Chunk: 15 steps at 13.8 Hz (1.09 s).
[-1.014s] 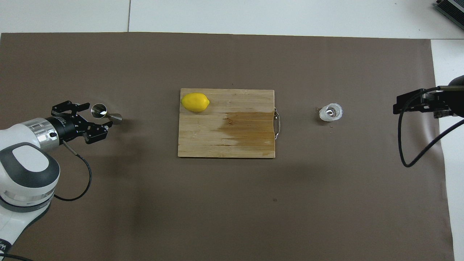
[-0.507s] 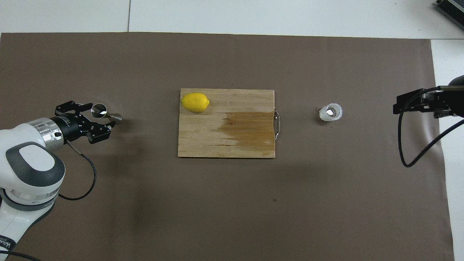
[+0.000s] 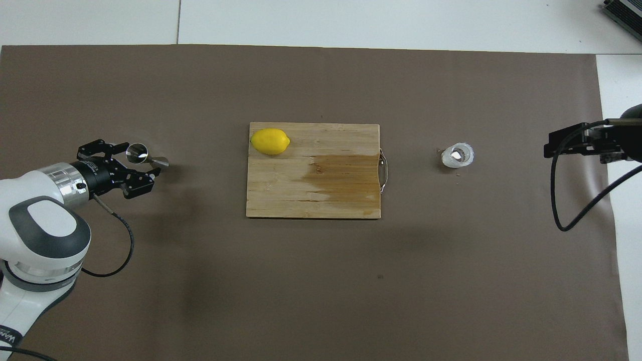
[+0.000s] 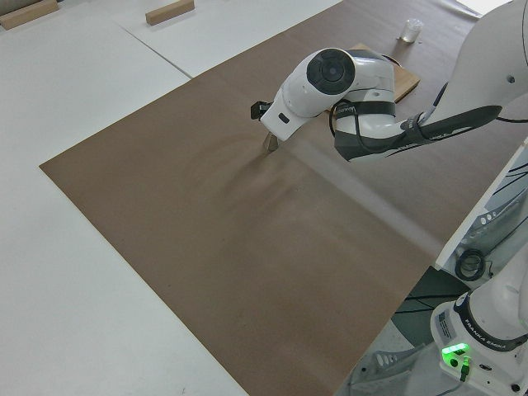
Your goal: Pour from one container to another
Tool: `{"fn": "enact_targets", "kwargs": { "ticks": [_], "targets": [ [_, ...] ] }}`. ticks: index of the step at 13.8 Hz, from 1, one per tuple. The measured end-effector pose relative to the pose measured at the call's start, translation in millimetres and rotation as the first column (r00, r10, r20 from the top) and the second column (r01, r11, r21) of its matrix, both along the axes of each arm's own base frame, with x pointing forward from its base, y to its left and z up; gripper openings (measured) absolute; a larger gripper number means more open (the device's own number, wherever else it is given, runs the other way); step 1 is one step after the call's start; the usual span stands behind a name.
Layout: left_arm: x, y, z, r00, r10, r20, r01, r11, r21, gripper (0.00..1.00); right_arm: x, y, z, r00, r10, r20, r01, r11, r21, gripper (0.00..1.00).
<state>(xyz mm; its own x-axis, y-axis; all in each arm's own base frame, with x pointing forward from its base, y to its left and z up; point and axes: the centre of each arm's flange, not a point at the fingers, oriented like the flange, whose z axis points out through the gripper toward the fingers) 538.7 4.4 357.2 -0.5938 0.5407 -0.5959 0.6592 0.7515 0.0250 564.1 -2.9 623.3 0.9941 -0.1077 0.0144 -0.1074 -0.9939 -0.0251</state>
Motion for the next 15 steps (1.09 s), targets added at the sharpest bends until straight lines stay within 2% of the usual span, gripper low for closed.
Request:
{"fn": "enact_targets", "kwargs": {
  "ticks": [7, 15],
  "targets": [
    [0.1, 0.8, 0.3, 1.0, 0.003, 0.002, -0.003, 1.0, 0.001, 1.0, 0.0, 0.0, 0.0, 1.0, 0.0, 0.0, 0.0, 1.0, 0.0, 1.0],
    [0.9, 2.2, 2.1, 1.0, 0.015, 0.016, -0.015, 1.0, 0.014, 0.92, 0.0, 0.0, 0.0, 1.0, 0.0, 0.0, 0.0, 1.0, 0.0, 1.0]
  ]
}}
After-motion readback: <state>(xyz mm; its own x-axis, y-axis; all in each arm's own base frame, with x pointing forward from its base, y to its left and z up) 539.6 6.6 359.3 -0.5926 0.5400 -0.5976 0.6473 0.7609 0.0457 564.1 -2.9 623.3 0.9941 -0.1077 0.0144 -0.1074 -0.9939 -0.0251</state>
